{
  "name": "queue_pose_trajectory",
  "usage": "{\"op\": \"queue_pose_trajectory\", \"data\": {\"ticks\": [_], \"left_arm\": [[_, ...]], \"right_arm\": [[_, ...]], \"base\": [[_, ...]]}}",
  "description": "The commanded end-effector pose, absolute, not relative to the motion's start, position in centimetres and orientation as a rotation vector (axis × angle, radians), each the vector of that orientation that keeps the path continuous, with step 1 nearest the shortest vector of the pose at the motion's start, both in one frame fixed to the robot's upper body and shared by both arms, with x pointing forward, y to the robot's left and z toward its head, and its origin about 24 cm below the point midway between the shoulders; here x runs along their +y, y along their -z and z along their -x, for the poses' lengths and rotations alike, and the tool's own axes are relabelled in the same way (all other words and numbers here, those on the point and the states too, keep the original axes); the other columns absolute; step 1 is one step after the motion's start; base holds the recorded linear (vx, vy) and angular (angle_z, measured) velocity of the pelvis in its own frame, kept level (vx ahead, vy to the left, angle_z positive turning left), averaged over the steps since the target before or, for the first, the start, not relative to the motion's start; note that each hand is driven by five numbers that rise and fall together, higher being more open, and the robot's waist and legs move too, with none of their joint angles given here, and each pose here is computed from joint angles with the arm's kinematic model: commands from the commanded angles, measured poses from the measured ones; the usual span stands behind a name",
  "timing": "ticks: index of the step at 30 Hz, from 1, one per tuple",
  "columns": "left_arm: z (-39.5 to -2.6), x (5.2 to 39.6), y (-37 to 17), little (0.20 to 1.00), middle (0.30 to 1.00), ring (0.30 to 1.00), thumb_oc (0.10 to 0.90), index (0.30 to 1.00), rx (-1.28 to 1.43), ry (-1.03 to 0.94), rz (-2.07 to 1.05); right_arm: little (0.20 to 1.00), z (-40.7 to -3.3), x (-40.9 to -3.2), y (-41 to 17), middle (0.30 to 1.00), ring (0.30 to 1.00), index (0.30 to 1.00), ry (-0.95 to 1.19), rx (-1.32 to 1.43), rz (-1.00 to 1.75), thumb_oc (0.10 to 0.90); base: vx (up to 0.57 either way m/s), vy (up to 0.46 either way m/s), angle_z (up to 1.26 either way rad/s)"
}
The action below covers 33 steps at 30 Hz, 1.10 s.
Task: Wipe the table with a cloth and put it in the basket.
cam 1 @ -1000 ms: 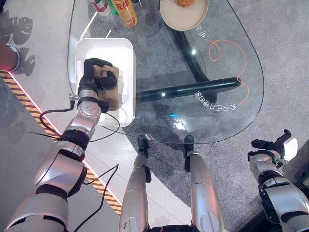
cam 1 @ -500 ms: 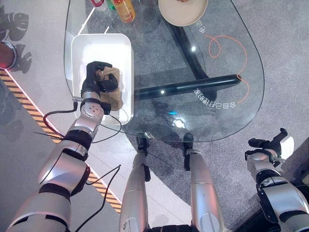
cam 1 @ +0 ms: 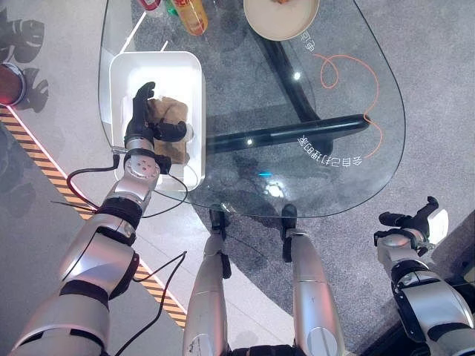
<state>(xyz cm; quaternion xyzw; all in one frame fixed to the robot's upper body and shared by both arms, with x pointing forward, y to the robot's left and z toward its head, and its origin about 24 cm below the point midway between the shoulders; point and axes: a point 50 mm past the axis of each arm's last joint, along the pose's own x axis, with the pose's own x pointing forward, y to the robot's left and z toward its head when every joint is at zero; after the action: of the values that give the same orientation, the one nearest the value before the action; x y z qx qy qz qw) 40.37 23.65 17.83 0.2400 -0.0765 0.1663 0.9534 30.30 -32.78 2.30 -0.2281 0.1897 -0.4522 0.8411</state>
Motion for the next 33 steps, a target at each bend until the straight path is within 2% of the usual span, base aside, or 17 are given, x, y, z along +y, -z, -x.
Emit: {"op": "queue_pose_trajectory", "data": {"ticks": [1, 9, 20, 27, 31, 33], "left_arm": [[-40.3, 25.9, -24.5, 0.900, 0.900, 0.900, 0.800, 0.900, -0.330, -0.460, -0.424], [-40.2, 25.9, -24.8, 0.900, 0.900, 0.900, 0.800, 0.900, -0.373, -0.480, -0.393], [-38.4, 26.3, -27.8, 0.900, 0.900, 0.900, 0.800, 0.900, -0.618, -0.538, -0.293], [-36.9, 27.7, -28.4, 0.900, 0.900, 0.900, 0.800, 0.900, -0.681, -0.546, -0.336], [-35.4, 30.2, -26.6, 0.900, 0.900, 0.900, 0.800, 0.900, -0.645, -0.562, -0.366], [-35.0, 30.9, -25.9, 0.900, 0.900, 0.900, 0.800, 0.900, -0.620, -0.568, -0.379]], "right_arm": [[0.900, -29.5, -33.9, -2.7, 0.900, 0.900, 0.900, 1.032, 0.377, 0.532, 0.800], [0.900, -29.5, -33.7, -2.5, 0.900, 0.900, 0.900, 1.025, 0.380, 0.528, 0.800], [0.900, -28.5, -33.8, -1.4, 0.900, 0.900, 0.900, 1.030, 0.390, 0.505, 0.800], [0.900, -26.1, -34.9, 0.4, 0.900, 0.900, 0.900, 1.025, 0.453, 0.483, 0.800], [0.900, -23.1, -35.4, 3.8, 0.900, 0.900, 0.900, 0.838, 0.623, 0.377, 0.800], [0.900, -22.1, -35.6, 4.5, 0.900, 0.900, 0.900, 0.814, 0.659, 0.383, 0.800]], "base": [[0.00, 0.000, 0.00], [0.00, 0.000, 0.00], [-0.01, -0.022, 0.01], [0.01, -0.037, 0.01], [0.08, -0.028, 0.01], [0.08, -0.021, 0.09]]}}
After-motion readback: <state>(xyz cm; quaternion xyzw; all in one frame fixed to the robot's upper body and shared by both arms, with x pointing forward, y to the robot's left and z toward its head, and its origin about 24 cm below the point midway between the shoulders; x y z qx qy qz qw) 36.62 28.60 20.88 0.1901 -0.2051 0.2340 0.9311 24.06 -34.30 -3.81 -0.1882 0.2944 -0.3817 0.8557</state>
